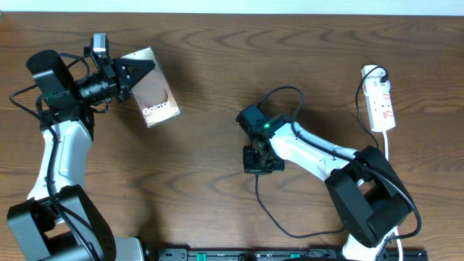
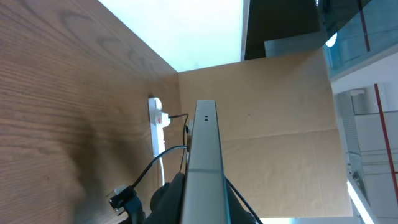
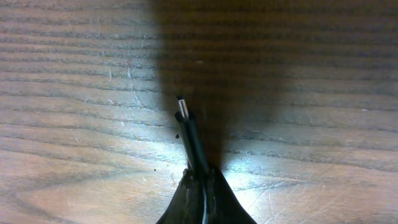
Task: Plug charger to phone and switch on socket
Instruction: 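Grasp the USB plug with the right gripper and lift it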
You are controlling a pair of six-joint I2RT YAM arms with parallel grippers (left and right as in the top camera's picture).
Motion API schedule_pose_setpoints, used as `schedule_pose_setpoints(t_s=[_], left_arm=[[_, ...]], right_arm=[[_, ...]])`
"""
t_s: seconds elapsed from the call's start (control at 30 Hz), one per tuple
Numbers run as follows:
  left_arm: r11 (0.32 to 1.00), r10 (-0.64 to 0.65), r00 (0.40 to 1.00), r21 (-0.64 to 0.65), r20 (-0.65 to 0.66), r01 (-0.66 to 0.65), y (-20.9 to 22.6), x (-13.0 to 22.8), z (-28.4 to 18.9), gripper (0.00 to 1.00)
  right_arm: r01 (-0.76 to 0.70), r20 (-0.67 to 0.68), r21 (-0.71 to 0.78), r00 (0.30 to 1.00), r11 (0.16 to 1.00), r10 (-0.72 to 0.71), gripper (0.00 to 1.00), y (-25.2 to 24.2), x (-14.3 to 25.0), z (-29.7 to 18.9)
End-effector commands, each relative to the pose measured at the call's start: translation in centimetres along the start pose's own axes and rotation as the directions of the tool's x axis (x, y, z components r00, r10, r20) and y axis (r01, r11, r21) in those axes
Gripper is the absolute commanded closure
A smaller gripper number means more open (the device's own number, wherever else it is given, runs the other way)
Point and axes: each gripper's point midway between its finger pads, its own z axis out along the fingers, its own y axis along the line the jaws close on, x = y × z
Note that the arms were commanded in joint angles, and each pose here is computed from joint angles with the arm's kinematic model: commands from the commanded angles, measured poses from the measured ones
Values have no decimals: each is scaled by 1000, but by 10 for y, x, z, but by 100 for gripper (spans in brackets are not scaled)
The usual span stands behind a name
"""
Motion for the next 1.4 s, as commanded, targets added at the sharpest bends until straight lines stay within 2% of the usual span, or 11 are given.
schedule_pose_setpoints(t_s=[0.0,0.1,0.17,0.2,0.27,0.4,0.6,0.7,0.97,1.17,1.37], left_arm=[[999,34,999,23,-27,-33,-9,4,-2,93],[999,34,999,23,-27,-33,-9,4,-2,93],[999,34,999,23,-27,-34,-9,4,-2,93],[999,34,999,23,-27,-34,-9,4,-2,93],[999,34,999,23,-27,-34,-9,4,-2,93],[999,34,999,23,-27,-34,-9,4,-2,93],[999,35,999,16,-15,-34,-8,2,-2,93],[999,34,999,14,-13,-34,-7,2,-2,93],[999,41,999,14,-13,-41,-7,2,-2,92],[999,45,999,-8,22,-45,-4,-5,-2,93],[998,34,995,-53,95,-29,4,-17,-3,93]], right_arm=[[30,-15,-18,999,999,-31,99,1,3,4],[113,-13,-107,993,988,-115,99,16,0,2],[273,15,-300,959,914,-282,99,49,0,-7],[351,49,-402,931,846,-363,99,66,2,-14],[489,169,-608,849,626,-500,99,101,10,-40],[585,360,-763,737,274,-571,99,127,24,-85],[602,484,-797,692,58,-536,99,134,23,-120],[622,526,-783,669,9,-525,99,137,22,-127],[625,523,-781,671,20,-525,99,137,20,-125],[581,484,-812,717,46,-502,99,144,12,-133],[564,495,-826,742,22,-452,99,162,-4,-159]])
